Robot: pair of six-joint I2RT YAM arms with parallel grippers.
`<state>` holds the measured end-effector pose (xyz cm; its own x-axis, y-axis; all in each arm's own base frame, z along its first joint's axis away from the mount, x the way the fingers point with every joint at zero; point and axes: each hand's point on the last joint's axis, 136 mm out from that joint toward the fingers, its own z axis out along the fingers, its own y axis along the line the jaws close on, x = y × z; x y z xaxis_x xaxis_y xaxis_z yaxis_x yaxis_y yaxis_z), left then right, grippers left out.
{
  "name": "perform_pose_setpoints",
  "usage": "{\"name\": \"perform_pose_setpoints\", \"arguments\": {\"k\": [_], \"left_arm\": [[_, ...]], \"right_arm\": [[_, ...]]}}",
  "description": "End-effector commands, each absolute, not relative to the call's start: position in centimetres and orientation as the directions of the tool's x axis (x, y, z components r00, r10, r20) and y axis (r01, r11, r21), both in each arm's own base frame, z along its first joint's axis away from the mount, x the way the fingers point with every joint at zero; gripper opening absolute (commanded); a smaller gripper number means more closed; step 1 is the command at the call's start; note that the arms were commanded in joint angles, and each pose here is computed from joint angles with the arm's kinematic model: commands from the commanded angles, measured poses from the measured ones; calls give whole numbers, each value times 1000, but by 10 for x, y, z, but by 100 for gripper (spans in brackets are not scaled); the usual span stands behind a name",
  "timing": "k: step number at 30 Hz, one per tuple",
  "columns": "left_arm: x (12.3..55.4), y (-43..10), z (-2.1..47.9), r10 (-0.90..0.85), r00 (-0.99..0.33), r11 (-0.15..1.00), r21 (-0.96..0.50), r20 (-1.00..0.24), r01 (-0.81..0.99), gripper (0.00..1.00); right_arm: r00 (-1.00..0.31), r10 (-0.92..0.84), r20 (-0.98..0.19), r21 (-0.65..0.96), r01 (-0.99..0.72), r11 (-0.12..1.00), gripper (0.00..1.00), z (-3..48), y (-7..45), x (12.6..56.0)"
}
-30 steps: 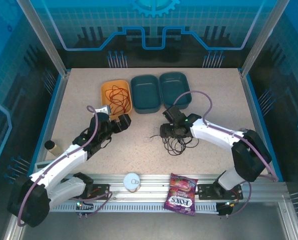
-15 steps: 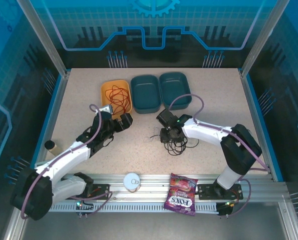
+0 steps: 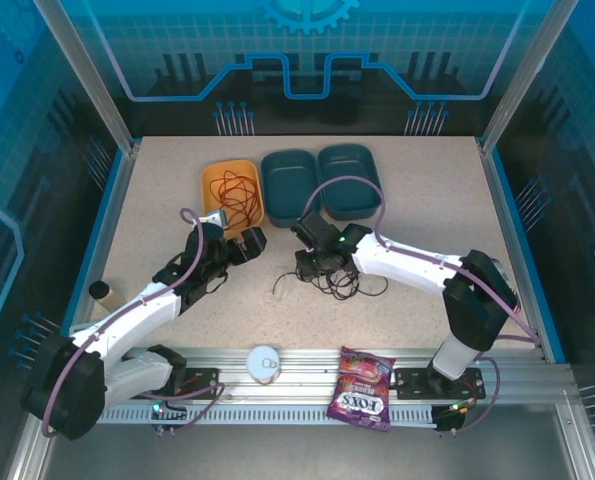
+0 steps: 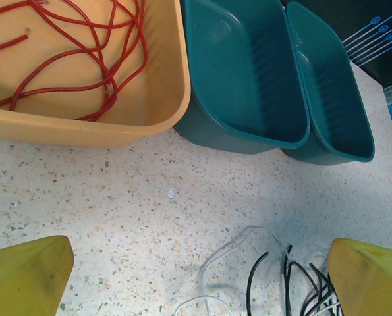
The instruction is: Untangle the cables
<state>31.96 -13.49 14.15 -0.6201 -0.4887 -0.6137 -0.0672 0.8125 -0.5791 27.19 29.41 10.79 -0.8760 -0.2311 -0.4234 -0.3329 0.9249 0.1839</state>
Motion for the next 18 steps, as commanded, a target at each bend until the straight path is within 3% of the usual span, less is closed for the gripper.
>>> {"name": "perform_pose_setpoints", "arguments": {"k": [1, 9, 18], "left_arm": [[318, -146, 145, -457, -638, 805, -593, -619, -2, 99], [321, -178, 165, -414, -659, 732, -660, -628, 168, 99], [320, -207, 181, -384, -694, 637, -719, -609, 278, 96]], "right_arm": [[-806, -254, -535, 223, -425, 878, 3, 158, 303, 271], [-646, -241, -724, 225, -552, 803, 4, 234, 296, 263], [-564, -267, -781, 134, -570, 811, 5, 267, 281, 268]]}}
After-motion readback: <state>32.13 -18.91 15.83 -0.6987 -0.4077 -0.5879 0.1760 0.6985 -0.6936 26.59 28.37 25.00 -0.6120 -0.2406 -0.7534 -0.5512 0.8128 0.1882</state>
